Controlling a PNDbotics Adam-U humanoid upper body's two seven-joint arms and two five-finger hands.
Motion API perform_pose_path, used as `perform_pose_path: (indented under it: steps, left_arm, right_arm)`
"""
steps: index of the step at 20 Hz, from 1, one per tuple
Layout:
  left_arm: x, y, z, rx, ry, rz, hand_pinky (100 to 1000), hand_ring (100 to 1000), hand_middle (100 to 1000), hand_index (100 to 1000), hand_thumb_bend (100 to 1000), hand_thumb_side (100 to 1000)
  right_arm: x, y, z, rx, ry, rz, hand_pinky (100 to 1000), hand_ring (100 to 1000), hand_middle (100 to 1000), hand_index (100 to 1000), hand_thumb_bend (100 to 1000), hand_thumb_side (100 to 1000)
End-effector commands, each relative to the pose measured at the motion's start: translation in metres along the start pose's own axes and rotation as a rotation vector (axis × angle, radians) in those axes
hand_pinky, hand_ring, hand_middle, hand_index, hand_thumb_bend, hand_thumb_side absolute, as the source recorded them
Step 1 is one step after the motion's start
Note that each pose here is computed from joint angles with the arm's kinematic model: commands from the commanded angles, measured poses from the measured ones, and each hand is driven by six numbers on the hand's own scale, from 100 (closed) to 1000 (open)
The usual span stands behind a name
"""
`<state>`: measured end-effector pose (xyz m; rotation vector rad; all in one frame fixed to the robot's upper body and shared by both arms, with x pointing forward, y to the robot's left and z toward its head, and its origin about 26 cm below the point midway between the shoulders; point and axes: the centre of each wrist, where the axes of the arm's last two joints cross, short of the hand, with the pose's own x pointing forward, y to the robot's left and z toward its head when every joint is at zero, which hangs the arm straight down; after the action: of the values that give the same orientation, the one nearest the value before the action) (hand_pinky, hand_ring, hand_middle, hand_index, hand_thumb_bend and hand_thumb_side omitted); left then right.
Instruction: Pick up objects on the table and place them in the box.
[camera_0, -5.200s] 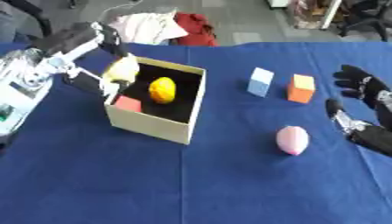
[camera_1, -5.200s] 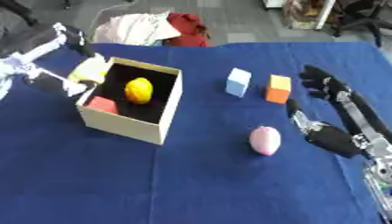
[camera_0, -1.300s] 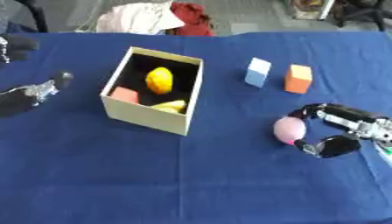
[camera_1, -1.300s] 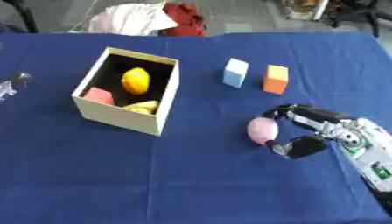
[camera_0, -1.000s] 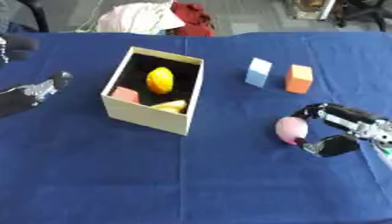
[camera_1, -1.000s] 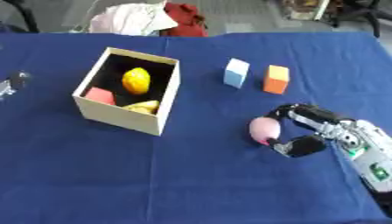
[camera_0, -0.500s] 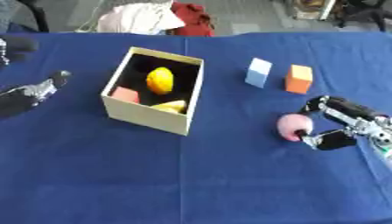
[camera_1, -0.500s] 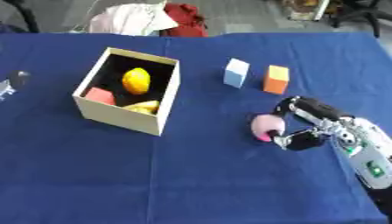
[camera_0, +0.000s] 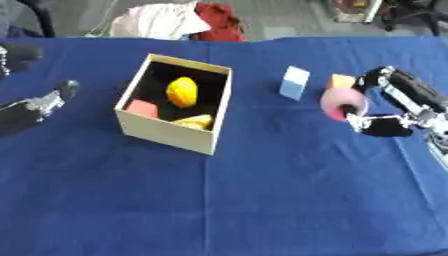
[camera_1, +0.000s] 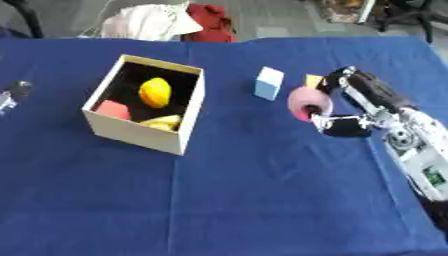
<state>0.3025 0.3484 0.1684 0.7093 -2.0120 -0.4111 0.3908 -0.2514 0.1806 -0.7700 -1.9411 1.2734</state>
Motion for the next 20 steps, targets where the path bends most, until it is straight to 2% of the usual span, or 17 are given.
perform_pose_path:
  steps: [1,5,9,11,15,20]
  left_arm:
    - [0.005,0.007,-0.004,0.011,-0.026,-0.007,771,765,608,699,698,419]
    - [0.007,0.004,-0.006,0.005,-0.037,0.005,771,765,608,699,697,418]
    - [0.013,0.002,-0.009,0.001,-0.06,0.021,772,756,606,699,697,419]
    - [0.015,0.001,-0.011,0.0,-0.071,0.027,772,756,605,699,699,419]
    - [0.021,-0.002,-0.014,-0.003,-0.091,0.047,771,755,605,699,703,419]
    - [0.023,-0.005,-0.016,-0.006,-0.098,0.062,770,754,603,698,706,418]
  right_arm:
    - [0.02,-0.03,-0.015,-0.071,-0.092,0.027,754,641,427,486,100,196]
    - [0.053,-0.054,-0.046,-0.07,-0.229,0.051,760,645,435,491,100,197]
    - [0.07,-0.054,-0.074,-0.041,-0.288,0.047,766,649,441,498,100,206]
    - [0.074,-0.044,-0.089,-0.012,-0.287,0.04,771,655,449,506,100,219]
    - [0.068,-0.012,-0.113,0.046,-0.235,0.03,776,665,466,526,100,232]
    - [0.064,0.025,-0.13,0.083,-0.186,0.06,782,681,495,555,101,242]
